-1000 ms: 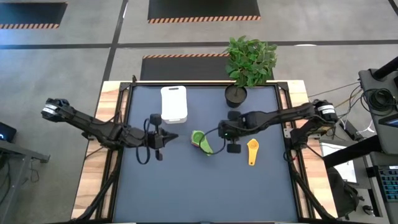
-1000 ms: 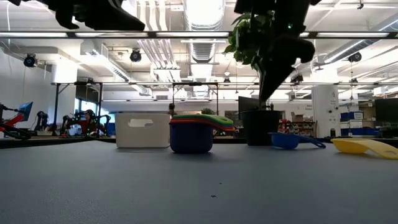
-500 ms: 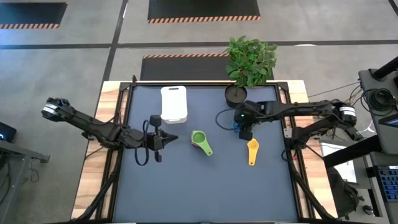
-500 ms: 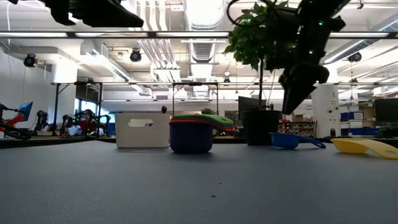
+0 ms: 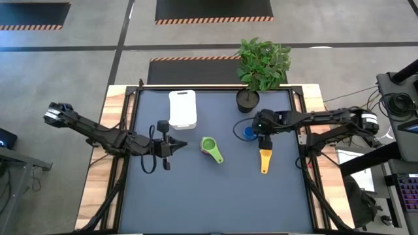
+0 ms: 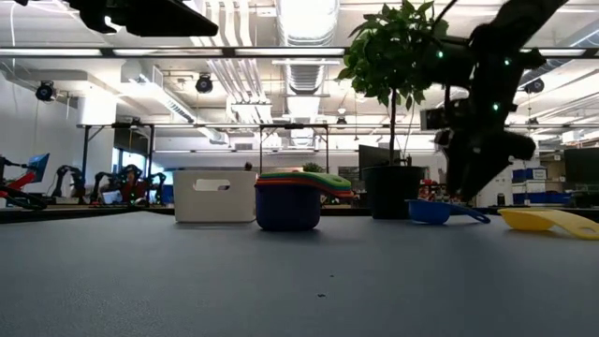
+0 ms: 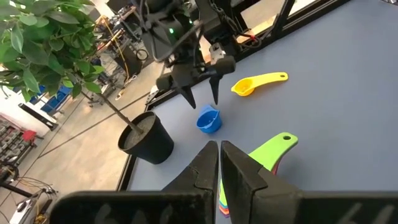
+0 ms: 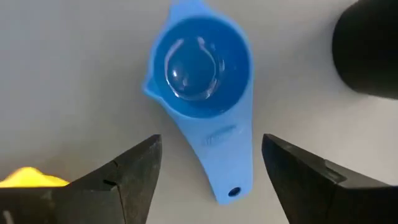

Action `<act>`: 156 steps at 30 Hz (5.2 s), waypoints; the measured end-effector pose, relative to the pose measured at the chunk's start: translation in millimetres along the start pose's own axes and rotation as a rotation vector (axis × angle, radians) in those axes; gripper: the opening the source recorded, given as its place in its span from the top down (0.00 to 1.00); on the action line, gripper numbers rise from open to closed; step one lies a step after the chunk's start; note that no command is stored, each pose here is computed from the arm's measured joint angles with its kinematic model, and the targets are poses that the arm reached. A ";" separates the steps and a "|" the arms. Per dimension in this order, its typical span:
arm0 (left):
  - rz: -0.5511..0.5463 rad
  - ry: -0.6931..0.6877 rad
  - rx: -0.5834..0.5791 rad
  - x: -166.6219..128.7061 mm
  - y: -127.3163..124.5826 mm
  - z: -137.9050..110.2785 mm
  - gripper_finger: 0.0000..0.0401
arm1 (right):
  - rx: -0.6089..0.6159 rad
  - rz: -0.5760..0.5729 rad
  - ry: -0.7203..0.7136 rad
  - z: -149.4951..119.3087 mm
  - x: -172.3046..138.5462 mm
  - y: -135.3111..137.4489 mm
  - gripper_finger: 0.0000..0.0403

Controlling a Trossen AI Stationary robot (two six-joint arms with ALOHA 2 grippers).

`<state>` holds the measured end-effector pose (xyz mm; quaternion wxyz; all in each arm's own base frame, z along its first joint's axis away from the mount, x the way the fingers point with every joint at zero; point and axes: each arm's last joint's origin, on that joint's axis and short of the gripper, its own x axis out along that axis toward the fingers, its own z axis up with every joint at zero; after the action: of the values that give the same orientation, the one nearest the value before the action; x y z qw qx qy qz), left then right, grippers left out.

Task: Nest measuring cups in basket
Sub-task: Stack the blue measuring cup on top of the green measuring cup

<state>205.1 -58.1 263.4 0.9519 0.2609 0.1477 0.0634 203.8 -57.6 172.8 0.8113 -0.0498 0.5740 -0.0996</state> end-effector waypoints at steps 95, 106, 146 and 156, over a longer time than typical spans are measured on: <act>-0.040 0.144 -0.029 -22.9 8.1 -16.8 1.00 | 0.601 0.068 -0.006 205.3 -30.2 86.8 0.64; -0.042 0.145 -0.031 -22.9 8.0 -16.9 1.00 | 0.599 -0.019 -0.019 202.2 -24.3 98.3 0.66; -0.091 0.161 -0.194 15.5 -19.7 -18.4 1.00 | 0.010 -0.055 -0.270 146.0 -12.6 58.8 0.98; -0.138 0.105 -0.288 55.9 -60.0 -21.9 1.00 | -0.034 -0.048 -0.437 116.7 3.7 47.7 0.98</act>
<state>253.8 -88.0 200.7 0.9725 0.1071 0.2043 0.0318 319.8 -15.8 199.3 0.9128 -0.0978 0.3847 -0.0960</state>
